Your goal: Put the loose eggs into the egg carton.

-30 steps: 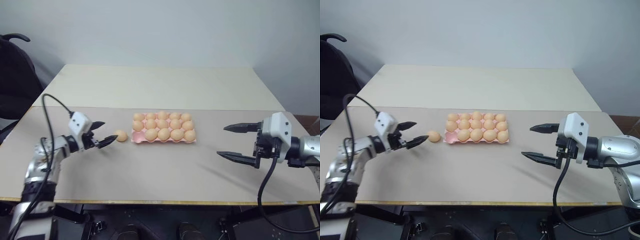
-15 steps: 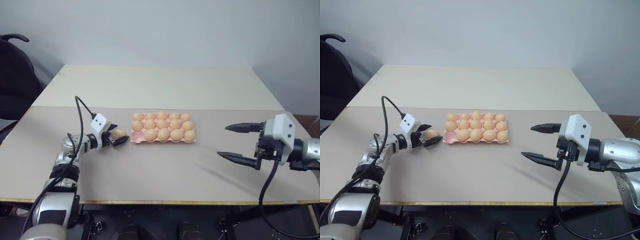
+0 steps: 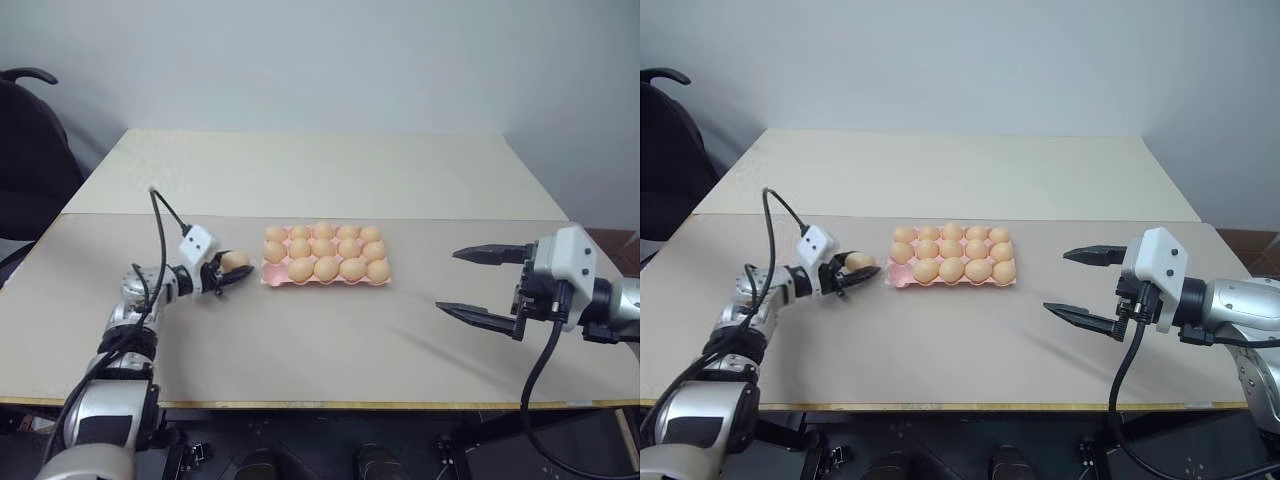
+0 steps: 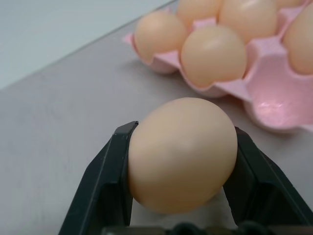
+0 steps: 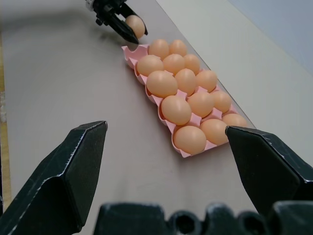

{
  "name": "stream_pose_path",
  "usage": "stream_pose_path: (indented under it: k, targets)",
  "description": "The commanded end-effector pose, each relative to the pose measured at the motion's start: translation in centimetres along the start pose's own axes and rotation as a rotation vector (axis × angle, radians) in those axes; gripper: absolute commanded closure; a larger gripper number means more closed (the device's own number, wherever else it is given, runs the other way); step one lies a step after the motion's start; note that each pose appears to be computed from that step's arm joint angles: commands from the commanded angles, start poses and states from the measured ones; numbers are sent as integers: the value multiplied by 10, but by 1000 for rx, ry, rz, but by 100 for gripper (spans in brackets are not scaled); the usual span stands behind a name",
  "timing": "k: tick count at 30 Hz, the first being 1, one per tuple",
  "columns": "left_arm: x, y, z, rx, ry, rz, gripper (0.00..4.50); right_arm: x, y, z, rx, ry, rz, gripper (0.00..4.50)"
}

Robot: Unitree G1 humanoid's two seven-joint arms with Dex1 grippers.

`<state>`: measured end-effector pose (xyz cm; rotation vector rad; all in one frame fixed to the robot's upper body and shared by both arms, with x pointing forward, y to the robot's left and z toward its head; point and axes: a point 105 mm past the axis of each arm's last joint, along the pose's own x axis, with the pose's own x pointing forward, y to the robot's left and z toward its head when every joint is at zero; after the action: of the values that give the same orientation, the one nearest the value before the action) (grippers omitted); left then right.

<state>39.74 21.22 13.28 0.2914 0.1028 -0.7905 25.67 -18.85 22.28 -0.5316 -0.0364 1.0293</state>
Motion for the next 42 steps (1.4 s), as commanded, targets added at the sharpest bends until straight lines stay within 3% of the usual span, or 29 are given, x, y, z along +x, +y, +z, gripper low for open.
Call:
stream_pose_path:
  k: [1, 6, 17, 24, 27, 34, 42]
  targets:
    - [-7, -4, 41, 35, -131, -73, 230, -3, -2, 12, -42, -25, -14, 0]
    - [3, -29, 54, 61, -151, -186, 230, -4, -1, 12, -41, -25, -16, 0]
    - [27, -43, 33, 56, -50, -233, 230, -6, 0, 13, -42, -21, -30, 0]
    - [23, -36, 39, 42, -73, -214, 12, -6, 1, 12, -38, -20, -35, 0]
    - [18, -32, 44, 34, -96, -201, 2, -4, 0, 12, -38, -24, -34, 0]
    - [-19, -23, 63, 63, -144, -170, 2, -2, -2, 12, -40, -31, -26, 0]
    - [-104, -18, 71, 60, -102, -61, 2, 1, -6, 9, -33, -33, 0, 0]
